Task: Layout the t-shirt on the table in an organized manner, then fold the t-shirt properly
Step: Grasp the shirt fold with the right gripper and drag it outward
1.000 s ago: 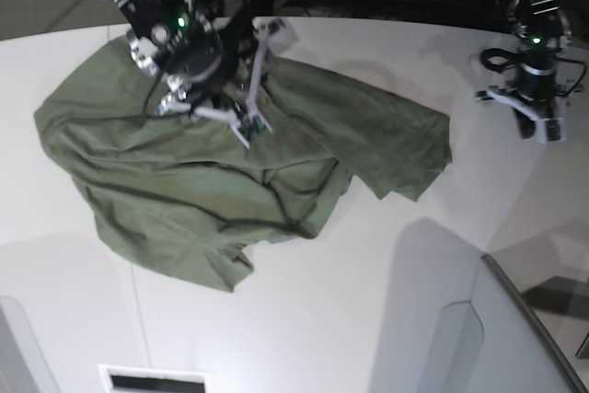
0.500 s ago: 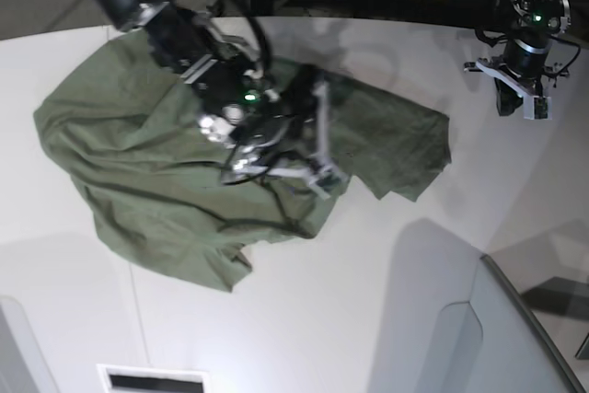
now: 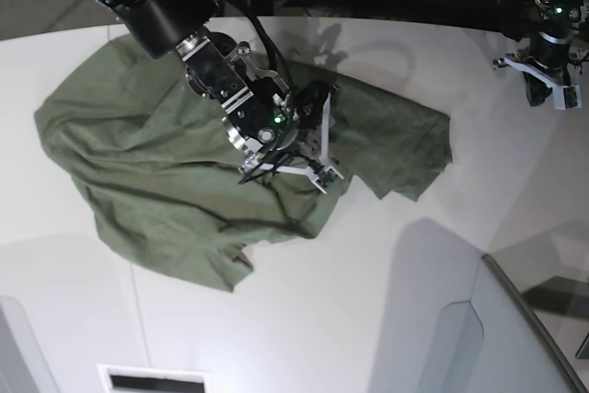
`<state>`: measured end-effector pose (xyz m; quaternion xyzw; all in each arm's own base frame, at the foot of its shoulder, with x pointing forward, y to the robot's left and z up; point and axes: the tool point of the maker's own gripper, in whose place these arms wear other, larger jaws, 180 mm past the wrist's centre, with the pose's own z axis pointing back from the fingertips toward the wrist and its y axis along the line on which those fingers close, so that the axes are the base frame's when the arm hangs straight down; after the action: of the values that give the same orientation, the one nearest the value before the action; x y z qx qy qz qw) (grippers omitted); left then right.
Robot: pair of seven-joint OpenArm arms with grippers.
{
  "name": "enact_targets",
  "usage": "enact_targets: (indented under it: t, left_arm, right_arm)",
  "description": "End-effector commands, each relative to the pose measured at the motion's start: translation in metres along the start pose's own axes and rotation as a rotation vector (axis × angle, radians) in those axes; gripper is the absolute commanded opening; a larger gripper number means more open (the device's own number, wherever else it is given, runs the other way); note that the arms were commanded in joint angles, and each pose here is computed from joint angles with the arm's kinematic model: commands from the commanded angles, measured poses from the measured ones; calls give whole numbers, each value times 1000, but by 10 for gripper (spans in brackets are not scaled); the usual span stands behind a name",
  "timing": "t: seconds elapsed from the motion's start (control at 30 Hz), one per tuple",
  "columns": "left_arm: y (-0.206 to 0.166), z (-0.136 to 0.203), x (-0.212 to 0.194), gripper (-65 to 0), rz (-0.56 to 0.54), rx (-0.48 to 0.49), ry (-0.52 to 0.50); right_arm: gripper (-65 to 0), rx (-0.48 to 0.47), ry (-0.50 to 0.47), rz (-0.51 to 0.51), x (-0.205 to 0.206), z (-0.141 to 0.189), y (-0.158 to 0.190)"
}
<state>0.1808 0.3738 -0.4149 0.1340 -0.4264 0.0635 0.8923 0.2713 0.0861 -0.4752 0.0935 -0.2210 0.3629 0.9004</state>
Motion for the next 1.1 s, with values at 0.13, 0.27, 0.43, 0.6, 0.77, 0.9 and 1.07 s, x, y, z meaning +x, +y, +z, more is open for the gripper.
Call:
enact_targets:
  t: [0.13, 0.27, 0.43, 0.6, 0.77, 0.9, 1.07]
  left_arm:
    - [8, 1, 8, -650, -4, 16, -27]
    - [7, 0, 8, -650, -5, 14, -28]
    - [7, 0, 8, -650, -5, 14, -28]
    - [8, 1, 8, -650, -5, 14, -26]
    - [7, 0, 10, -650, -4, 14, -32]
    - [7, -1, 11, -650, -9, 14, -32]
    - [7, -2, 12, -650, -11, 15, -34]
  right_arm:
    - [-399, 12, -62, -5, 24, 5, 4]
    - [-476, 12, -56, -5, 22, 5, 4]
    - [-642, 16, -43, -4, 19, 5, 6]
    - [-648, 34, -62, -8, 25, 23, 19]
    - [-648, 67, -93, -24, 29, 57, 41]
    - [-648, 109, -74, -53, 12, 75, 64]
    - [-647, 129, -25, -69, -22, 79, 75]
